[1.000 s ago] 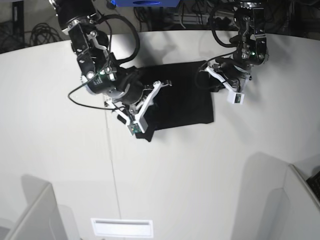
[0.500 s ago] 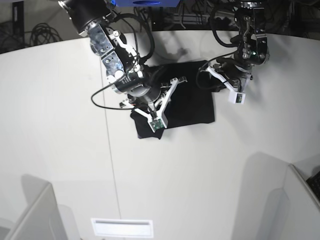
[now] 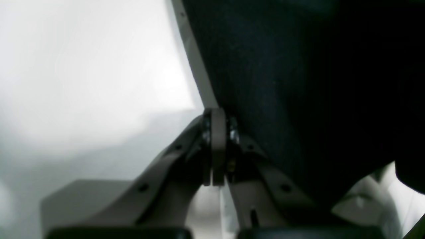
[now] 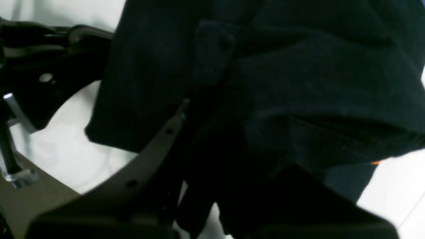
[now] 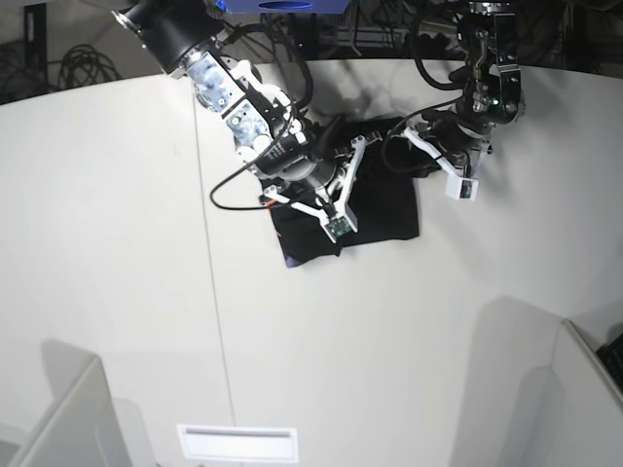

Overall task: Fold the T-shirt properly
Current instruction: 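Lift the strip end with the right gripper and fold it toward the left gripper, then lay the folded end flat on the shirt and open the right gripper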

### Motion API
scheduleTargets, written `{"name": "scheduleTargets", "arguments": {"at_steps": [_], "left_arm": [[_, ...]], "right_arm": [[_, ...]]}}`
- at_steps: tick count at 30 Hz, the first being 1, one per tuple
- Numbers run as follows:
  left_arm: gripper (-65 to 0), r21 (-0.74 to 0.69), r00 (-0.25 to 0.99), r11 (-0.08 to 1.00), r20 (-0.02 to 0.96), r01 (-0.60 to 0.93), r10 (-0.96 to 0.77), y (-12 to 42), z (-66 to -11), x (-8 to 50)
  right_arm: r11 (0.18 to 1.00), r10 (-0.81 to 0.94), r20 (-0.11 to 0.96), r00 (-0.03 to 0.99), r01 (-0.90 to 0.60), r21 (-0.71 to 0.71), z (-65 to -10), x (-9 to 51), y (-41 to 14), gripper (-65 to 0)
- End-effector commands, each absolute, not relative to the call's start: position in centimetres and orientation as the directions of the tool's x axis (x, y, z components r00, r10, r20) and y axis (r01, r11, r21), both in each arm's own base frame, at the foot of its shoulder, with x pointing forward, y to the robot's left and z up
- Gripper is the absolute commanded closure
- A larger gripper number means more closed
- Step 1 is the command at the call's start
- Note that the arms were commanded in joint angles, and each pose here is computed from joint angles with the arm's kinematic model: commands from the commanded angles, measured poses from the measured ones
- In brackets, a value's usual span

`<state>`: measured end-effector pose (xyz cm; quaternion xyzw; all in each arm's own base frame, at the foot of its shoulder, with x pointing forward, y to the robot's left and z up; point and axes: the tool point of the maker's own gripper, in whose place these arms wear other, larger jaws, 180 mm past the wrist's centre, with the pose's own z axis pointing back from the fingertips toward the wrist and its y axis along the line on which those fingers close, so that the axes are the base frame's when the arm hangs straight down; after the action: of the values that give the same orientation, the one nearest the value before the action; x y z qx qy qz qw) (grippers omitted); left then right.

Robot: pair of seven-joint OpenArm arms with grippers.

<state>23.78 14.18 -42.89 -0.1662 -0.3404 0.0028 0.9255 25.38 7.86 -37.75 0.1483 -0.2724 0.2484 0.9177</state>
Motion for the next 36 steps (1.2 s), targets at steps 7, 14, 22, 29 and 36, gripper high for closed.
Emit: {"name": "scheduleTargets", "arguments": {"at_steps": [7,14,22,29,36], "left_arm": [[0.0,-0.305,0.759,0.945,0.641,0.116,0.113,14.3,-42.4,23.9],[0.0,-0.306,0.758,0.945,0.642,0.115,0.115,14.3,-42.4,23.9],[0.0,-0.305,0.760,0.945,0.640,0.115,0.114,14.3,-42.4,23.8],[0.0,-0.306,0.758,0.945,0.643,0.117,0.114,14.3,-42.3,23.9],[0.0,-0.304,0.758,0.945,0.643,0.117,0.113,14.3,-42.3,23.9]], "right_arm": [[0.833,0.355,0.622,0.699,-0.538,0.129,-36.2,27.9,9.0,0.0],[0.834,0.362,0.593,0.719,-0.534,0.139,-37.2,28.4,10.2,0.0],[0.845,0.351,0.594,0.724,-0.518,0.132,-36.9,29.4,9.5,0.0],[0.848,0.360,0.586,0.726,-0.517,0.119,-37.3,29.3,8.9,0.0],[0.845,0.369,0.558,0.744,-0.518,0.132,-38.0,28.2,9.0,0.0]]}}
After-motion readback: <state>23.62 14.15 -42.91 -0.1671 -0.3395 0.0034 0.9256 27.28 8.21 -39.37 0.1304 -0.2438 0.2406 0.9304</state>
